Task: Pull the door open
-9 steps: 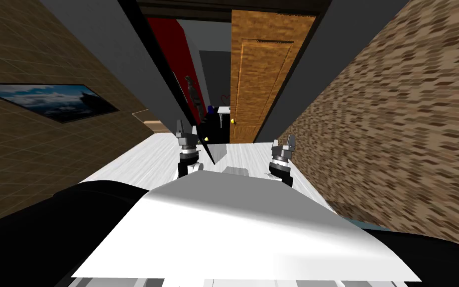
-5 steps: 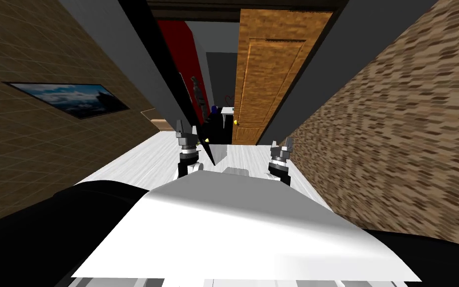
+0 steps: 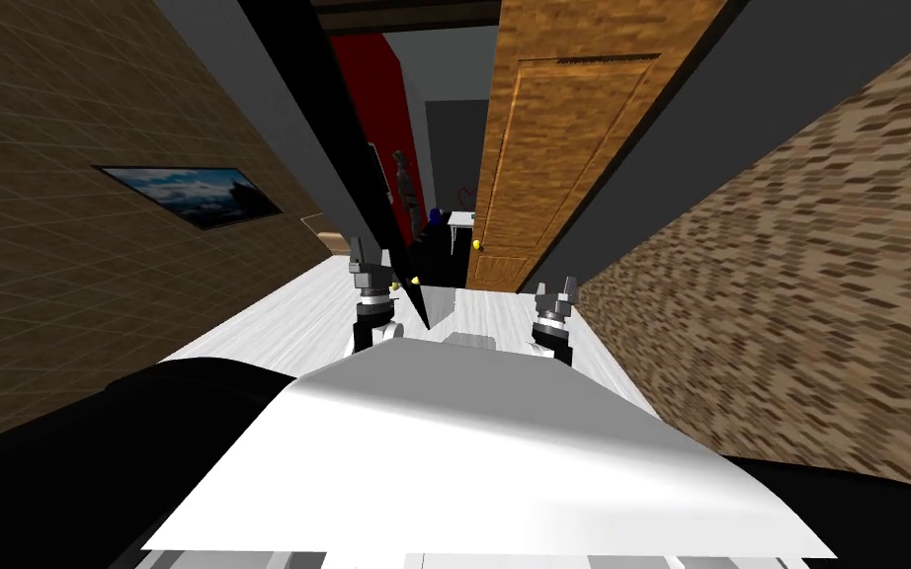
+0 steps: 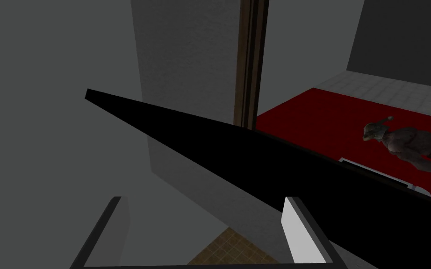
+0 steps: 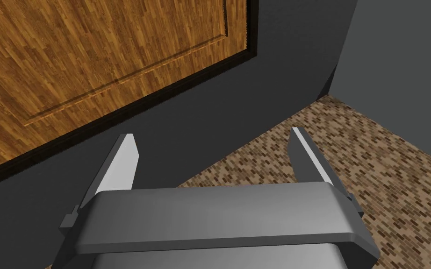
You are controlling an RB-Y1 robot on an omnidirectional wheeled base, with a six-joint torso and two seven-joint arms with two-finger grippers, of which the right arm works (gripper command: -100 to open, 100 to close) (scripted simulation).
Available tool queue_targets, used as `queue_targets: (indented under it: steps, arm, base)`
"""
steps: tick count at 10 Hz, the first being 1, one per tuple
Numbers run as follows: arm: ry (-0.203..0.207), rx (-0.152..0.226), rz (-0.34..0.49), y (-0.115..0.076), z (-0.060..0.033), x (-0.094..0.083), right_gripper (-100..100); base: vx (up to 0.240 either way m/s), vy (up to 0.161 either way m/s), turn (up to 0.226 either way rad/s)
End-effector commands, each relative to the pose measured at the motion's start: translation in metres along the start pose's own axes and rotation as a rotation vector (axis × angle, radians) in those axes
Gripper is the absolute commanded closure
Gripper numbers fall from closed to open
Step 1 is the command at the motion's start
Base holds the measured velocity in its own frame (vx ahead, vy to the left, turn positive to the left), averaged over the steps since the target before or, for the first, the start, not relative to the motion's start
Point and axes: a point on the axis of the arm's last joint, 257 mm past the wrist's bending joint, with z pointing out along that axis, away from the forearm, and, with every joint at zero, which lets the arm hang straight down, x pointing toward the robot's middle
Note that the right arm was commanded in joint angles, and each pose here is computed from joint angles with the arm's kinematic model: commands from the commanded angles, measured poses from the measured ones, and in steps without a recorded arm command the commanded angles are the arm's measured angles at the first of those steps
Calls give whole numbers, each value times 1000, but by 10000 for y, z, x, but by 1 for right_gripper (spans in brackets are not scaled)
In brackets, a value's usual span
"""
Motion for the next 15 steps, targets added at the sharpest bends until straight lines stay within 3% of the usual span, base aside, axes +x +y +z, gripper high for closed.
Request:
queue_targets:
  steps: [1,7,15]
  arm:
    - [-9,9,29,-76,-12,-63,-100]
    - [-59,41,147,-387,-53,-348,-100]
    - [-162,66,329,-814,-157,-819,-100]
  base:
    - [87,-5,122]
    - [92,-15,152]
    - [92,-26,179]
